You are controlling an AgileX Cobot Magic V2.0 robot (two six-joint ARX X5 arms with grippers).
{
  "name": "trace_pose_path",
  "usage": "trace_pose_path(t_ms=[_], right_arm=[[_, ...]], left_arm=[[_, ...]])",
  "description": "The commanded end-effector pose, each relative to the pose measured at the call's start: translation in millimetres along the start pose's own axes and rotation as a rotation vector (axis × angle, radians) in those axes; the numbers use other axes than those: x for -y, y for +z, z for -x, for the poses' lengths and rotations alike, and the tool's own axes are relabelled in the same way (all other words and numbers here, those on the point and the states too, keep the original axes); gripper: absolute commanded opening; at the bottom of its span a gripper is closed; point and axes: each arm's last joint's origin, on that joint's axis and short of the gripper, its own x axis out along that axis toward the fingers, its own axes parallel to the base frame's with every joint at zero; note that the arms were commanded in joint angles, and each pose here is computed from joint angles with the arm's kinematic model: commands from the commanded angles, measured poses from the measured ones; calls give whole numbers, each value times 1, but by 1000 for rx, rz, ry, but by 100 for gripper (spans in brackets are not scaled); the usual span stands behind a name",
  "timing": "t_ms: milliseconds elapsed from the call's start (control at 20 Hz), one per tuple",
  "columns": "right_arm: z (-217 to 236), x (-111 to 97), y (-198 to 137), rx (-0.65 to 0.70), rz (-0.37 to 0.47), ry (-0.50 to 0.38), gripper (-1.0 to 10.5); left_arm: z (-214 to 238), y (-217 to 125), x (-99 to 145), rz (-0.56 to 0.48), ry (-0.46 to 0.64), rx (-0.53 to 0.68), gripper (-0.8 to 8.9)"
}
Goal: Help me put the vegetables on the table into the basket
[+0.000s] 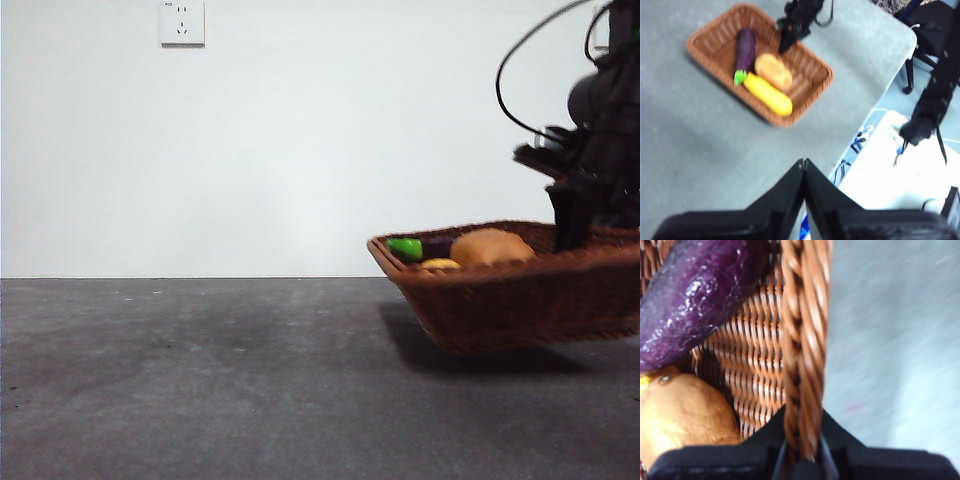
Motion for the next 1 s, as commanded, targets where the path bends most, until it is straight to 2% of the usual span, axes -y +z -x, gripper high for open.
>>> trace_pose_path(t_ms=[50, 200, 400, 550, 600, 650, 700, 850, 950, 1000], right_arm=[[-5, 15, 9, 5, 33, 14, -11], [-8, 28, 27, 40, 32, 37, -11], [-22, 38, 47, 49, 35, 35, -11], [-31, 43, 49, 29, 30, 29, 14], [-31, 44, 50, 35, 31, 6, 188], [-31, 44, 51, 38, 26, -12, 463], [-30, 45, 51, 40, 27, -32, 669], [4, 31, 55, 31, 23, -91, 660], [57, 9, 48, 72, 35, -185, 653], [91, -6, 35, 118, 26, -231, 594]], left_arm=[[-5, -20, -1, -2, 2, -41, -9], [-10, -44, -6, 16, 81, -86, -9], [-10, -48, -6, 37, 90, -87, -9], [-10, -48, -6, 38, 91, -86, -9], [-10, -48, -6, 38, 91, -87, -9], [-10, -48, -6, 38, 91, -89, -9], [-11, -48, -6, 38, 91, -89, -9], [-10, -48, -8, 15, 150, -89, -9], [-9, -48, -11, -30, 256, -92, -9], [-9, -48, -13, -52, 305, -95, -9]])
